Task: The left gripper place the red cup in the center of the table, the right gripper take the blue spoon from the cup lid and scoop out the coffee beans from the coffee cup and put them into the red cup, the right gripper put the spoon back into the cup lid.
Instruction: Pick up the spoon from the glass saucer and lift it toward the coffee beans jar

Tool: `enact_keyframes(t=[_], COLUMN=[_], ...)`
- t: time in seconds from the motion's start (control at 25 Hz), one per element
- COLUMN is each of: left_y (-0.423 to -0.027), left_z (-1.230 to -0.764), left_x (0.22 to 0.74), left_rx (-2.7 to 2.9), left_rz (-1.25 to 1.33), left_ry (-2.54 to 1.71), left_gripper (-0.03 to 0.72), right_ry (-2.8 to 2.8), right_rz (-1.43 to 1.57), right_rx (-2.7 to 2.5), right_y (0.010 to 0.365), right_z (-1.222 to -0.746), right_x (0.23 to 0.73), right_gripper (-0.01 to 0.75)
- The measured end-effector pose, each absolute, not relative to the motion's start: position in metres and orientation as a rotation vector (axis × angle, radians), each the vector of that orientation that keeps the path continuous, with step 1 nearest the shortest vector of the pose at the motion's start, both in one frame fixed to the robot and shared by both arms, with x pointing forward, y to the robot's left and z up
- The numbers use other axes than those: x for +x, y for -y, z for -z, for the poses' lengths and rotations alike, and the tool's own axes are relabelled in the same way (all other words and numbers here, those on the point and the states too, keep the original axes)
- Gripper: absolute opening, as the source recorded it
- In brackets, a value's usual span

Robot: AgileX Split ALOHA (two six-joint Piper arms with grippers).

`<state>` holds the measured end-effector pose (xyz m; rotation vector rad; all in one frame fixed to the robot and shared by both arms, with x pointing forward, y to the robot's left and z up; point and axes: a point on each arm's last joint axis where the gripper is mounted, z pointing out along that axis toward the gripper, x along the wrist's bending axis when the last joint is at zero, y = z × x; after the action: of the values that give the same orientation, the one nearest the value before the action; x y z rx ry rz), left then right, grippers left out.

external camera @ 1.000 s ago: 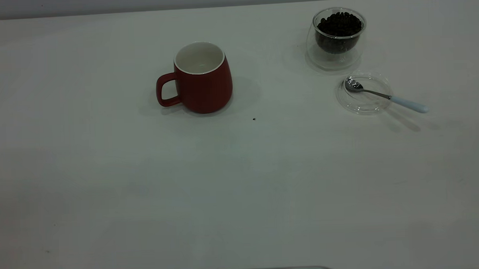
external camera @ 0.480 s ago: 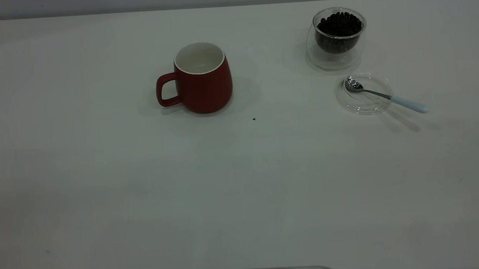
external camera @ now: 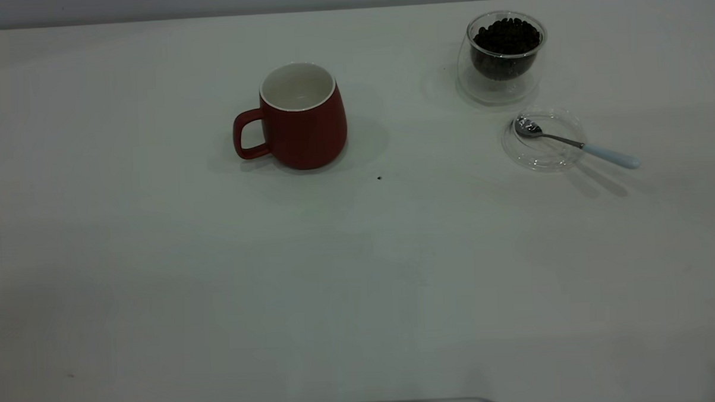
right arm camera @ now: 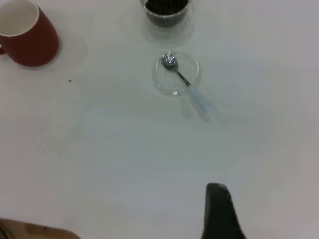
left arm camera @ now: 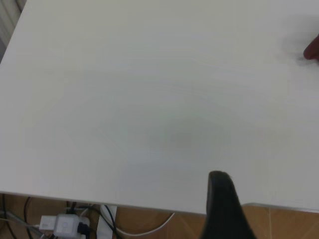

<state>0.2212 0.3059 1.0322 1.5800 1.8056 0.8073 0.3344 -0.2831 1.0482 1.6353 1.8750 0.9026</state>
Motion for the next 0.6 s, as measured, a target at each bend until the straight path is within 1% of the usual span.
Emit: enact_keyframes(t=[0.24,0.6], left_y=[-0.306,-0.306], left_z=[-1.032,-1.032], left_x=[0.221,0.221], left_rx=[1.581,1.581], left_rz=[-0.808,-0.808], left_ry=[-1.805,-1.805], left_gripper=[0.518,0.518], right_ry=[-1.953,-2.029], right_rz=[-0.911,-0.925], right_rx=[1.783,1.983], right_y=[0.275,0.265], right_z=[-1.015,-0.954], right_x=[0.404,0.481], right_gripper=[0.527,0.527])
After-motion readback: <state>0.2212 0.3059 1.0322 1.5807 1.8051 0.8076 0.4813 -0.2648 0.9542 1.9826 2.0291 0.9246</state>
